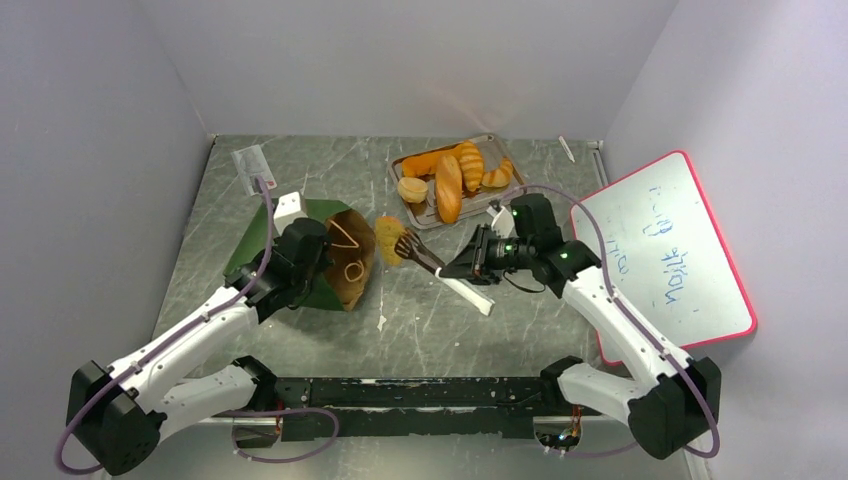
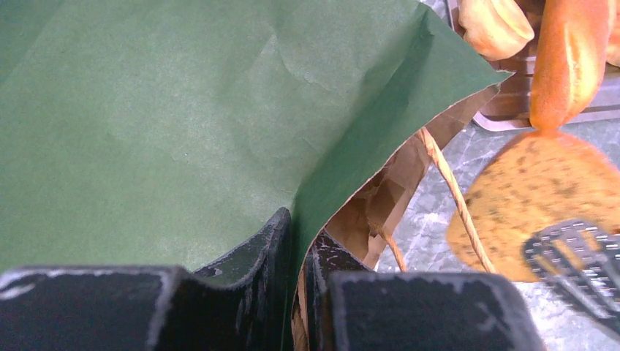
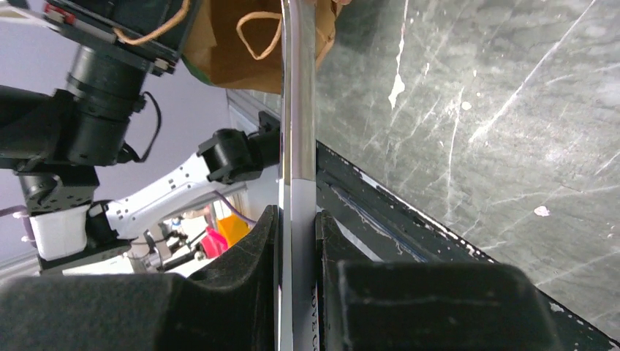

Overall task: Take the fake bread out of the paper bag
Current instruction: Take out the fake bread from the paper bag, then place the fake bread in the container.

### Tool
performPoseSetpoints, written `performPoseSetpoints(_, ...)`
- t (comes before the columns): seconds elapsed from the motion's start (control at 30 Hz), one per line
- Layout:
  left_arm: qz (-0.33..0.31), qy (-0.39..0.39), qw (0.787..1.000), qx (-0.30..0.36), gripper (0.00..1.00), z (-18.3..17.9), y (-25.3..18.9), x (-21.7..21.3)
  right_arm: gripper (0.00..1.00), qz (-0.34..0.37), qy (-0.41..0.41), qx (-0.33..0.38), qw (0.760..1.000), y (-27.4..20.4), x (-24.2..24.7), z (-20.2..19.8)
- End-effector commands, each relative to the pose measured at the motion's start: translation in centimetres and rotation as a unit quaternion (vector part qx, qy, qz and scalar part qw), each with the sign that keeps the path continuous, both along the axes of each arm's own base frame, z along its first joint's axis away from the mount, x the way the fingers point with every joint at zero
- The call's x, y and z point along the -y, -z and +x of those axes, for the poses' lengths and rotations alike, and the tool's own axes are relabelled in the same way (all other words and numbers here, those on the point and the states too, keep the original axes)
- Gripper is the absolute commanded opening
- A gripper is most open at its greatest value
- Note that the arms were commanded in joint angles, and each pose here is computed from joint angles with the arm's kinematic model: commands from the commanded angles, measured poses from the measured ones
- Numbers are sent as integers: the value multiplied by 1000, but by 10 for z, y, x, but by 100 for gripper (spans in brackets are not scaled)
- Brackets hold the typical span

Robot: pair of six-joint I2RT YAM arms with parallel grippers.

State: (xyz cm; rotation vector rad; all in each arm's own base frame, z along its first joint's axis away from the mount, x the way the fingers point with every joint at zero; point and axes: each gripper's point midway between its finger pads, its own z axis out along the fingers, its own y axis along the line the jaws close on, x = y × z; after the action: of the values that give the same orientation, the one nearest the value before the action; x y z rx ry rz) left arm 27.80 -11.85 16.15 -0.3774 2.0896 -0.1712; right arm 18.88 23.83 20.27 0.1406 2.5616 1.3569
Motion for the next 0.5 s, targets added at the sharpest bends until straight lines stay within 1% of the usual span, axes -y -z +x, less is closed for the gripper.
performPoseSetpoints(0.0,10,-18,1000,20,7,8,-15,-5,0,9,28,68,997,-43,8,12)
performPoseSetpoints(0.1,13,-9,999,28,7,15,-21,-1,0,12,60,105,993,-67,14,29)
performPoseSetpoints(0.23,13,18,999,37,7,26,-31,6,0,-7,101,157,982,-99,26,61)
performPoseSetpoints(0.37,-2,49,998,42,7,39,-45,13,0,-31,143,192,971,-115,43,101)
performPoseSetpoints(0.47,-18,70,996,50,7,46,-60,19,0,-34,180,209,961,-121,59,133)
